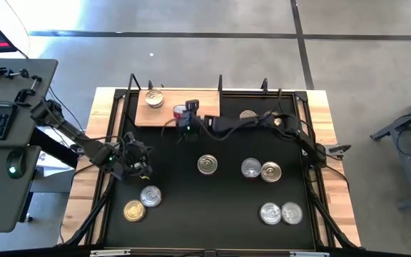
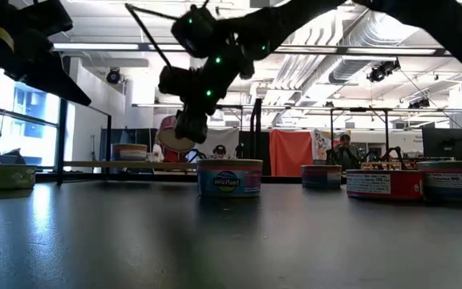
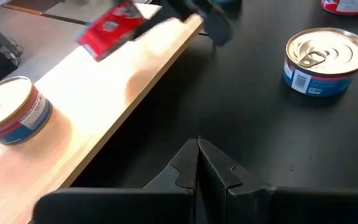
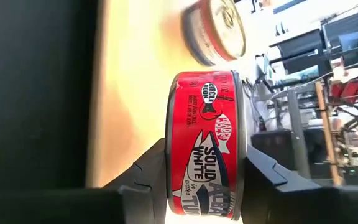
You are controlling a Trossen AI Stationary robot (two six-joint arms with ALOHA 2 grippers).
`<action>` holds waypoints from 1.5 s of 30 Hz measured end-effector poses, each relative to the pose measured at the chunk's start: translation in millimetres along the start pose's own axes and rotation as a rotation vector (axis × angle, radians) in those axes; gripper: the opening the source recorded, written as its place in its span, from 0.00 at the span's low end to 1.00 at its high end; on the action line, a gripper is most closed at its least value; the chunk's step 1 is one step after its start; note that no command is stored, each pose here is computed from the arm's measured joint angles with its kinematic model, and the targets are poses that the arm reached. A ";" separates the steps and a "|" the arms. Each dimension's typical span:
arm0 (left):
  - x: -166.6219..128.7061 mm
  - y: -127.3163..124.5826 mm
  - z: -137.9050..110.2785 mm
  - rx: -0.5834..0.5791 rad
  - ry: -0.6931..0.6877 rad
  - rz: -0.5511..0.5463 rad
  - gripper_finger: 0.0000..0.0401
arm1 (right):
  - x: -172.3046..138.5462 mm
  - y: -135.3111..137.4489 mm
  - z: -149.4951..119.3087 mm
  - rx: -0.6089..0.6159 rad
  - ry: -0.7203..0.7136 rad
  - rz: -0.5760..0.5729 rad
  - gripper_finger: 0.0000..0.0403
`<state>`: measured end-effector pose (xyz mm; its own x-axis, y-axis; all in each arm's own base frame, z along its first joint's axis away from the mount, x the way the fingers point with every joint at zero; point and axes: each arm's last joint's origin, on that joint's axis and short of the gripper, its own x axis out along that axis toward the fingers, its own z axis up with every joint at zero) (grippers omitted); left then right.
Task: Stack canned seafood by type on shelf
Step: Put the red tuna can on the shelf
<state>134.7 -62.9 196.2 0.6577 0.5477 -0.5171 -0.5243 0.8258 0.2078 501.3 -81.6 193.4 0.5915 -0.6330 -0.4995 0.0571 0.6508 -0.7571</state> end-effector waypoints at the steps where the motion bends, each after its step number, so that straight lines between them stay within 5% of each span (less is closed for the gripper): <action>1: 0.3 -0.3 -0.3 0.003 0.002 0.001 0.00 | 4.1 -4.2 -1.0 0.014 -0.014 0.006 0.29; 6: 0.8 -0.9 -0.5 0.007 0.001 0.005 0.00 | 19.9 1.4 -6.3 0.025 -0.021 0.011 0.31; 13: 0.8 -1.8 0.4 -0.005 -0.005 -0.001 0.00 | 21.7 7.0 -3.5 0.066 -0.120 0.128 0.60; 19: 0.8 -2.4 1.0 -0.014 -0.009 -0.006 0.00 | 16.4 2.1 0.9 0.083 -0.175 0.163 0.66; 25: 0.8 -2.7 1.2 -0.009 -0.011 -0.008 0.00 | 7.2 -22.6 -3.2 0.223 -0.207 0.374 0.51; 33: 0.7 -2.7 1.7 0.006 -0.019 -0.003 0.00 | 30.4 -54.1 -26.9 0.420 -0.117 0.411 0.05; 40: 0.8 -3.1 2.1 0.000 -0.024 -0.004 0.00 | 49.9 -48.9 -41.8 0.443 -0.150 0.541 0.06; 45: 0.9 -3.9 3.0 -0.013 -0.029 -0.008 0.00 | 56.6 -49.9 -46.1 0.452 -0.147 0.515 0.01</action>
<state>139.0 -65.2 197.4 0.6774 0.5447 -0.4944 -0.5254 0.8287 0.1930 494.9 -169.3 183.4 0.7338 -0.1546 -0.6616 0.0503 0.9835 -0.1740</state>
